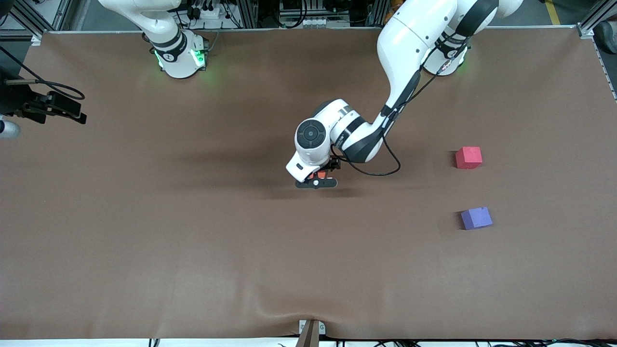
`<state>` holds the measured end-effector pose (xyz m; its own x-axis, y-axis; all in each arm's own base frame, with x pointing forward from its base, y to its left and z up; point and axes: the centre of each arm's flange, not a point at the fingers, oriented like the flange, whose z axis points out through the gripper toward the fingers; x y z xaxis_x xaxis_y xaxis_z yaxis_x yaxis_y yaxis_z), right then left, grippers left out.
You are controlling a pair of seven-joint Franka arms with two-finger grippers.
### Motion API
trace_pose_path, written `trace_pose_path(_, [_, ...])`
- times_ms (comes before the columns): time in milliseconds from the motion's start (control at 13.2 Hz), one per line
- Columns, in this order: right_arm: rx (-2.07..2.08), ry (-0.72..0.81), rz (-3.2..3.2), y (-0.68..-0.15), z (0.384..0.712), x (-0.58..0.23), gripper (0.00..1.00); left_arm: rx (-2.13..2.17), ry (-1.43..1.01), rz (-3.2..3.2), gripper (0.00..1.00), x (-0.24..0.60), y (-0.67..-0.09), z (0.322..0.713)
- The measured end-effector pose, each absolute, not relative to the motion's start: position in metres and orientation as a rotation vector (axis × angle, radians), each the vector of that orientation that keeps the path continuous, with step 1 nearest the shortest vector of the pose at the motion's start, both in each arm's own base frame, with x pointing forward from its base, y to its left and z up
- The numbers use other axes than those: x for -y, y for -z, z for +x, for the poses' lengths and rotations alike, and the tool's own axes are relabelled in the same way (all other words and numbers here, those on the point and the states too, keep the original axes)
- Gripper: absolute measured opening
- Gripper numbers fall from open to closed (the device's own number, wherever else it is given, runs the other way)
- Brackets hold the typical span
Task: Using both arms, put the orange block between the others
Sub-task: 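Grasp the orange cube with the left gripper while the right gripper withdraws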
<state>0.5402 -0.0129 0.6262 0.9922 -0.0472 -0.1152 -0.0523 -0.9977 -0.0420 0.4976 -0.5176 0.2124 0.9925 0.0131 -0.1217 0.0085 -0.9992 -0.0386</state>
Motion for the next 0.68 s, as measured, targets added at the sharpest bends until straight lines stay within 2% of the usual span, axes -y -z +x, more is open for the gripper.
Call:
trace_pose_path(303, [-0.095, -0.169, -3.091, -0.6265, 0.5405, 0.0191, 1.00, 0.027, -0.183, -3.101, 0.96, 0.5160, -0.2044, 0.4999])
trace_pose_path(455, [-0.097, -0.170, -3.096, -0.6265, 0.5405, 0.0184, 1.00, 0.030, -0.180, -3.103, 0.73, 0.5154, -0.2033, 0.5011])
trace_pose_path(531, [-0.110, -0.170, -3.098, -0.6265, 0.5405, 0.0183, 1.00, 0.031, -0.180, -3.103, 0.73, 0.5154, -0.2035, 0.5013])
trace_pose_path(682, [-0.125, -0.170, -3.099, -0.6265, 0.5405, 0.0185, 1.00, 0.031, -0.175, -3.107, 0.58, 0.5161, -0.2055, 0.5023])
